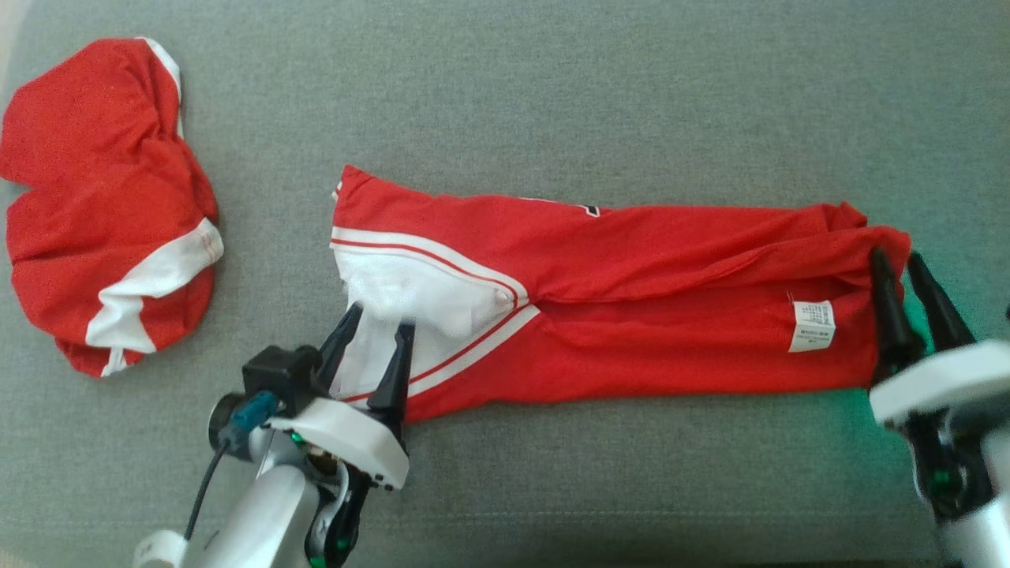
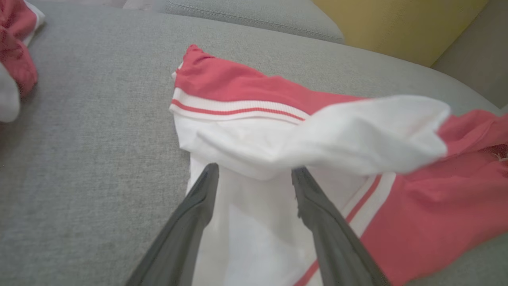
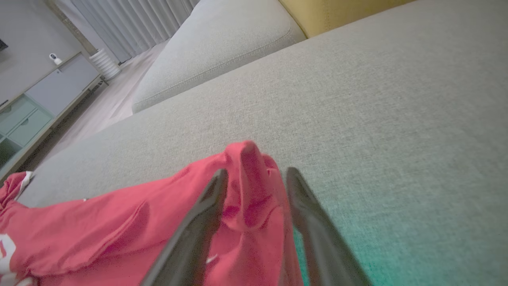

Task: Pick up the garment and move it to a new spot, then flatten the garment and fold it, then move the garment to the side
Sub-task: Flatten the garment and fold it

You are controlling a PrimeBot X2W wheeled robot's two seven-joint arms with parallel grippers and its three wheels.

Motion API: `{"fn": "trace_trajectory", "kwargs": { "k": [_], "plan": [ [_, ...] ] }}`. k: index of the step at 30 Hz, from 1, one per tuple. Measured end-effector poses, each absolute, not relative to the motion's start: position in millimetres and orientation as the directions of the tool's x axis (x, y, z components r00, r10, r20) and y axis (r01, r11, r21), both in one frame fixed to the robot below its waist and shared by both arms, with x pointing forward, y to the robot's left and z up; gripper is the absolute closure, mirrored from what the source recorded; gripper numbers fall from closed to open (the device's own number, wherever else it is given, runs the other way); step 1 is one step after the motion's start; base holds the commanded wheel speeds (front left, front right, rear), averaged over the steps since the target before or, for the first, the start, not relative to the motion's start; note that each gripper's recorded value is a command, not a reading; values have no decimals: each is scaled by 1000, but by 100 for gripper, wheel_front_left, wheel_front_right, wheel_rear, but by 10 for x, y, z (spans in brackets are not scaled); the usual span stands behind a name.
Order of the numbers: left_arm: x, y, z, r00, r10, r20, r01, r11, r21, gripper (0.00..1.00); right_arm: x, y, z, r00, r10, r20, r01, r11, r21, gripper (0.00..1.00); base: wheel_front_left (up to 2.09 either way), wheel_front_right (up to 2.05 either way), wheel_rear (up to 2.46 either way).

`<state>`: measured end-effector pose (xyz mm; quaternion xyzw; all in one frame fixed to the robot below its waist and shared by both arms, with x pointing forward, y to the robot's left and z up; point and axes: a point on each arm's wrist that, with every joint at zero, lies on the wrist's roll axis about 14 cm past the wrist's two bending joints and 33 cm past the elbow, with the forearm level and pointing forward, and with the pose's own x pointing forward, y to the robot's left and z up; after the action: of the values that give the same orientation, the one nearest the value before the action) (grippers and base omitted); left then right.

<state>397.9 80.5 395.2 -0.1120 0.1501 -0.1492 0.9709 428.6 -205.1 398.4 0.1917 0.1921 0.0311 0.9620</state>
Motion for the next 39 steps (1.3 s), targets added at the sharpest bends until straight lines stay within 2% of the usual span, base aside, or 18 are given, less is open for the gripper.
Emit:
{"fn": "trace_trajectory", "kwargs": {
  "k": [8,14,18,23,29,39],
  "plan": [
    [3845,923,4028,930,-270,-247,214,949,-232,0,3949,-2067,4190,955,89,-281,1,953,304,0,0,0,0],
    [3885,1162,4425,975,-179,-131,157,974,-165,0,3919,-2041,4764,993,43,-108,-24,985,173,0,0,0,0],
    [3911,1234,4762,988,-151,-29,145,980,-138,0,3914,-1937,5044,997,63,-51,-56,991,119,0,0,0,0],
    [3808,1349,4942,992,-125,21,126,987,-99,0,3841,-1823,5196,995,90,-35,-86,992,97,0,0,0,0],
    [3710,1383,4974,993,-114,25,116,989,-89,0,3694,-1766,5112,992,99,-81,-90,990,109,0,0,0,0],
    [3722,1403,4993,994,-108,27,109,991,-76,0,3698,-1752,5070,990,101,-100,-90,989,115,0,0,0,0]
  ]
}}
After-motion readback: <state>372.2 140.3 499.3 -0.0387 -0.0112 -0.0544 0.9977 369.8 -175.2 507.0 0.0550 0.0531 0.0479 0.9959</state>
